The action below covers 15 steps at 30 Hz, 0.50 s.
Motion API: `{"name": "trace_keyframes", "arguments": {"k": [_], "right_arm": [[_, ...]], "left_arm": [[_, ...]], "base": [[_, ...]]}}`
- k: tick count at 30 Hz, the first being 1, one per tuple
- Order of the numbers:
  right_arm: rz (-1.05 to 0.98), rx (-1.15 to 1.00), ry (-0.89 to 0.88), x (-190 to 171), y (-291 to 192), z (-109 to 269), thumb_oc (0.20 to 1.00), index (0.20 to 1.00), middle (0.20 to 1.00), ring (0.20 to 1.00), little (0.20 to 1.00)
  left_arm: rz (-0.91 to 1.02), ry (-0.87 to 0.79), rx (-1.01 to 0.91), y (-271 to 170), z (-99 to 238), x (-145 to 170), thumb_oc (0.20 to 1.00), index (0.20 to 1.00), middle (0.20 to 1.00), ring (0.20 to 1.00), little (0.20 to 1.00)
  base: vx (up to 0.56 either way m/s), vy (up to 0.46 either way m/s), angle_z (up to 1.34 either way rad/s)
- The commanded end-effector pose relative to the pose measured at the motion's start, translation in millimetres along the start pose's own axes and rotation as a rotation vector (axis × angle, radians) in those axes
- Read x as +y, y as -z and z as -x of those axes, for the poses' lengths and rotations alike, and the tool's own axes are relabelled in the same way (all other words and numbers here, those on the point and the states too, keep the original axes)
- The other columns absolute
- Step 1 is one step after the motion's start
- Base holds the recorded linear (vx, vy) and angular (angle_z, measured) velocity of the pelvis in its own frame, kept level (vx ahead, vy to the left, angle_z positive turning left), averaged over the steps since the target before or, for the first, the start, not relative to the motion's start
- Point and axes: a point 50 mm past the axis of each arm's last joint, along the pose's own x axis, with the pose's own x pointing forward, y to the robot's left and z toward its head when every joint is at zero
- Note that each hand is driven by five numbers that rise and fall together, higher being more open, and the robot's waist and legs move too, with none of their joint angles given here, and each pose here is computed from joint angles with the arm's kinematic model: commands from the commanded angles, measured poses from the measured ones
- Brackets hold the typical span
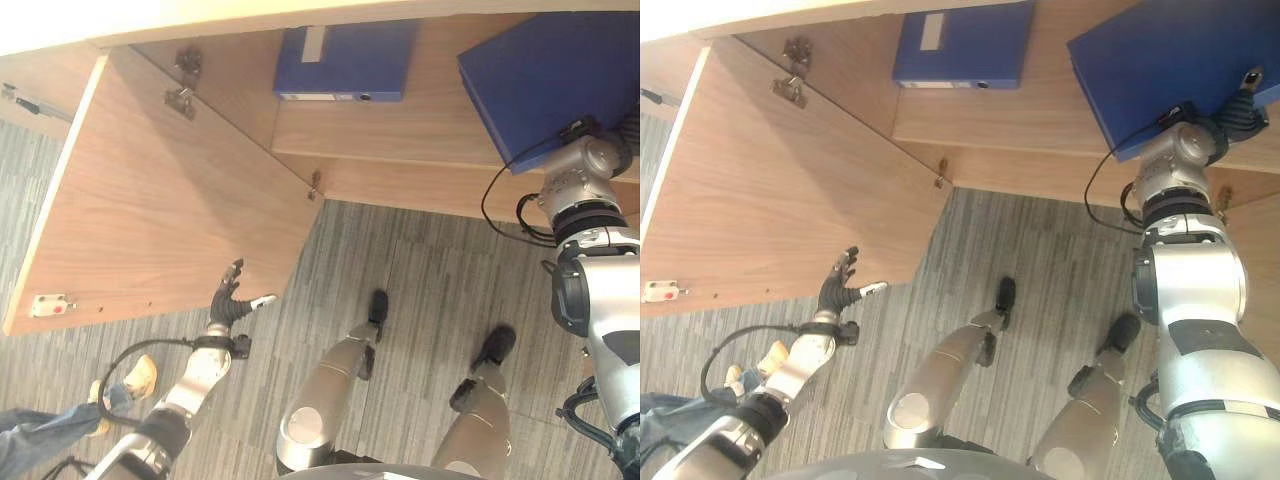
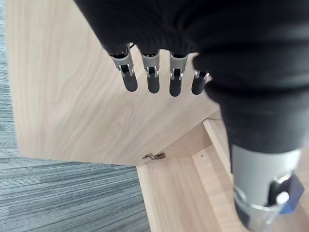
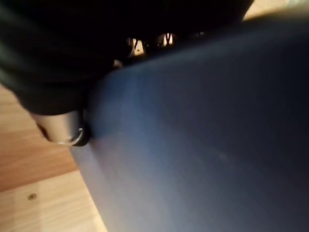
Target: Put the empty folder in the office cabinet
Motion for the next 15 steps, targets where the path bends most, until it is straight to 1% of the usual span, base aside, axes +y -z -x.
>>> {"name": "trace_keyframes", "arguments": {"k": [1, 3, 4, 8, 9, 10, 11, 12, 15], "right_arm": [[-0.052, -0.092, -0.007, -6.7, -14.7, -4.2, 0.2, 0.2, 0.2, 0.2, 0.2], [-0.124, -0.07, 0.058, -14.3, -15.6, -7.1, 0.2, 0.2, 0.2, 0.2, 0.2], [-0.128, -0.073, 0.061, -15.1, -16.7, -7.7, 0.2, 0.2, 0.2, 0.2, 0.2], [-0.128, -0.073, 0.061, -15.1, -17.1, -7.8, 0.2, 0.2, 0.2, 0.2, 0.2], [-0.128, -0.073, 0.061, -15.1, -17.1, -7.8, 0.2, 0.2, 0.2, 0.2, 0.2], [-0.164, -0.069, 0.097, -17.6, -15.6, -7.2, 0.2, 0.2, 0.2, 0.2, 0.2], [-0.214, -0.071, 0.132, -16.9, -17.8, -6.3, 0.2, 0.2, 0.2, 0.2, 0.2], [-0.21, -0.073, 0.13, -15.5, -18.7, -6.1, 0.2, 0.2, 0.2, 0.2, 0.2], [-0.194, -0.097, 0.111, -8.2, -32.0, -7.9, 0.2, 0.2, 0.2, 0.2, 0.2]], "left_arm": [[-0.051, -0.031, 0.013, 8.1, 12.4, 13.5, 1.0, 1.0, 1.0, 1.0, 1.0], [-0.057, -0.007, -0.001, 3.9, 6.0, 6.3, 1.0, 1.0, 1.0, 1.0, 1.0], [-0.06, -0.005, -0.003, 3.1, 4.9, 5.6, 1.0, 1.0, 1.0, 1.0, 1.0], [-0.06, -0.005, -0.004, 3.0, 4.6, 5.4, 1.0, 1.0, 1.0, 1.0, 1.0], [-0.06, -0.005, -0.004, 3.0, 4.6, 5.4, 1.0, 1.0, 1.0, 1.0, 1.0], [-0.067, 0.016, 0.0, 4.4, 4.6, -1.1, 1.0, 1.0, 1.0, 1.0, 1.0], [-0.055, 0.024, 0.049, 16.3, 13.7, -7.1, 1.0, 1.0, 1.0, 1.0, 1.0], [-0.05, 0.033, 0.057, 18.6, 16.1, -10.0, 1.0, 1.0, 1.0, 1.0, 1.0], [-0.03, 0.057, 0.081, 25.1, 22.3, -17.3, 1.0, 1.0, 1.0, 1.0, 1.0]], "base": [[0.24, -0.17, -0.05], [0.25, -0.267, 0.12], [0.07, -0.118, 0.13], [0.0, 0.001, 0.63], [0.11, -0.278, -0.27], [0.27, -0.533, -0.41], [0.31, -0.582, -0.41], [0.24, -0.336, 0.14], [0.15, -0.097, 0.46]]}}
